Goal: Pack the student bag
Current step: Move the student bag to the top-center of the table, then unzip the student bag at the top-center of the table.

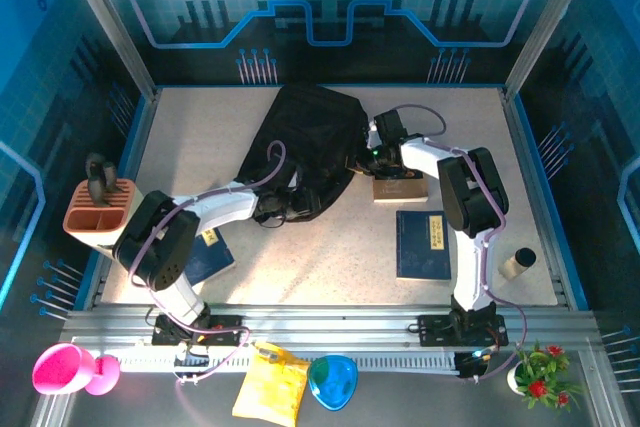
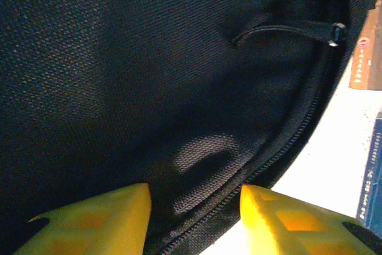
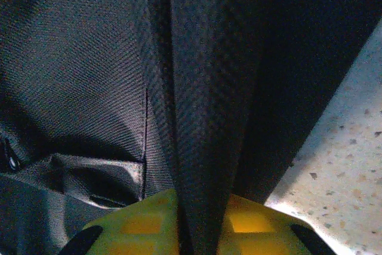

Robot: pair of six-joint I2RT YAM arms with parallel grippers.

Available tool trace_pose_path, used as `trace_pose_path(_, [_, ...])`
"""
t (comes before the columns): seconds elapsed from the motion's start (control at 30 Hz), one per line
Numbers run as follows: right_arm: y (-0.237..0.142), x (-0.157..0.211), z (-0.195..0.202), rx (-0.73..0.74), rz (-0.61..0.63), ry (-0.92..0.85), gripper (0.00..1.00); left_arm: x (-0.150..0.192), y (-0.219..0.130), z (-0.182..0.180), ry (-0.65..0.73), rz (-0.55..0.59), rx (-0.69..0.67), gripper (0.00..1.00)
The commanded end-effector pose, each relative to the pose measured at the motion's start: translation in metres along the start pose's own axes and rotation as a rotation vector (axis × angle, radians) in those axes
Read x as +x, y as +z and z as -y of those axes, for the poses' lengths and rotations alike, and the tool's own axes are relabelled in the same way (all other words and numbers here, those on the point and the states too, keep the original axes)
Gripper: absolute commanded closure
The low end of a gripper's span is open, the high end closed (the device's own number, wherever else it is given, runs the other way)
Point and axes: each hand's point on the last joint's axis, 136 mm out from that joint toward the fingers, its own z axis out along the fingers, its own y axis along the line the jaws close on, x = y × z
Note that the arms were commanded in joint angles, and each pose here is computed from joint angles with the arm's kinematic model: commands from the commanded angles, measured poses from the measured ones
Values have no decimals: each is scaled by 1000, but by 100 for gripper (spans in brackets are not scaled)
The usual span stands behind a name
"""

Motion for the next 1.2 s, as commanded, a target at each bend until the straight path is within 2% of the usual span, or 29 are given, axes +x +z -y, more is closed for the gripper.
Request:
trace_pose_path(0.0, [3,28,10,22,-59,3,84,0,-18,14,47,-12,26,51])
trace_pose_path(0.13, [2,29,6,19,-42,-32,86,-21,-27,33,11,35,54,48])
trace_pose_path(0.37, [5,40,13,28,-45,-35,87,-36,-10,44,-83,8,44,47])
trace_pose_path(0.57, [6,45,16,24,-35,-26,88,-40,12,43,-116,-51,-4,47])
trace_pose_path(0.7, [8,47,16,17,-39,-27,88,-34,27,39,-94,-110,-16,42])
trace_pose_path(0.9, [10,50,15,7,-45,-23,88,-30,41,53,-80,-167,69,37])
trace_pose_path(1.17, [11,50,15,1,-41,-21,88,-42,29,94,-50,-140,268,43])
